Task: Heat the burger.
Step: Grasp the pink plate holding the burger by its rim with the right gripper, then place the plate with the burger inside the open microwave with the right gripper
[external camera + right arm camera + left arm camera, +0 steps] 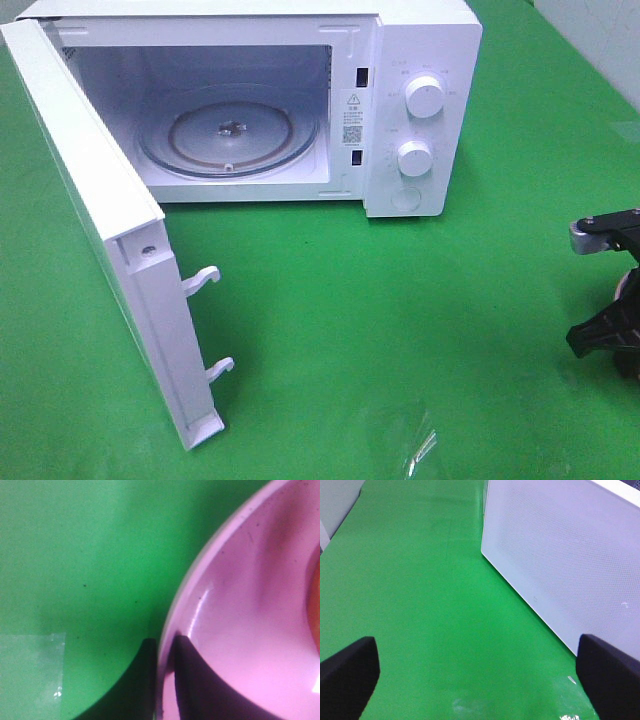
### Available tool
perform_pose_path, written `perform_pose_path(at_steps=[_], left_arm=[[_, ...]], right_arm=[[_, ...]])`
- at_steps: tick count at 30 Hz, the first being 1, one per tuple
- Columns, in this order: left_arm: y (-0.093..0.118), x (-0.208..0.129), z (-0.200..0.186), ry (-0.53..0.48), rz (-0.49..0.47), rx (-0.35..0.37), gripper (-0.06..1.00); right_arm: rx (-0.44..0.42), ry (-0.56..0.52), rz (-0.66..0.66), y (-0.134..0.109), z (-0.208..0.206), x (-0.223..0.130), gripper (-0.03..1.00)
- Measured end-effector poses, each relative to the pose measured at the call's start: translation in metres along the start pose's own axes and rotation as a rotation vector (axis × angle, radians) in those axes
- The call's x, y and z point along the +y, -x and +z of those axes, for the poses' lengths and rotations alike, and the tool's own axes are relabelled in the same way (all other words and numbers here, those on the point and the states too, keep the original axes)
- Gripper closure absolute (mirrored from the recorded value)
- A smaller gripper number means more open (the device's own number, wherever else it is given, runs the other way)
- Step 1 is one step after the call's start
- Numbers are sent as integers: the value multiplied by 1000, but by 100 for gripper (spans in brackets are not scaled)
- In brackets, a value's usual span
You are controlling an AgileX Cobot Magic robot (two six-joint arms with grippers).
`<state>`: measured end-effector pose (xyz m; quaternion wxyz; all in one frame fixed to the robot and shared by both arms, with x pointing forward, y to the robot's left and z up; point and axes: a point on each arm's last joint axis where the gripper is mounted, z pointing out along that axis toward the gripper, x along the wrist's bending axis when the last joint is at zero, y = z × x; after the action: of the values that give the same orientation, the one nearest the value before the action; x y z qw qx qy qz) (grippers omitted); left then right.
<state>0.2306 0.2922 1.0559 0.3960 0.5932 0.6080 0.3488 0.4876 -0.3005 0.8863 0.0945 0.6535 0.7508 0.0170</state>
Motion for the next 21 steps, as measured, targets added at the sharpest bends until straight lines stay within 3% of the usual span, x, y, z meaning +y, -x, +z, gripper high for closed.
perform_pose_path(at_steps=[12,21], left_arm=[[0,0,0,0,0,0,-4],[0,0,0,0,0,0,-4]], right_arm=[[-48,-31,59,4,0,-3,91],[-93,-80,-10,-10,-3,-6,94]])
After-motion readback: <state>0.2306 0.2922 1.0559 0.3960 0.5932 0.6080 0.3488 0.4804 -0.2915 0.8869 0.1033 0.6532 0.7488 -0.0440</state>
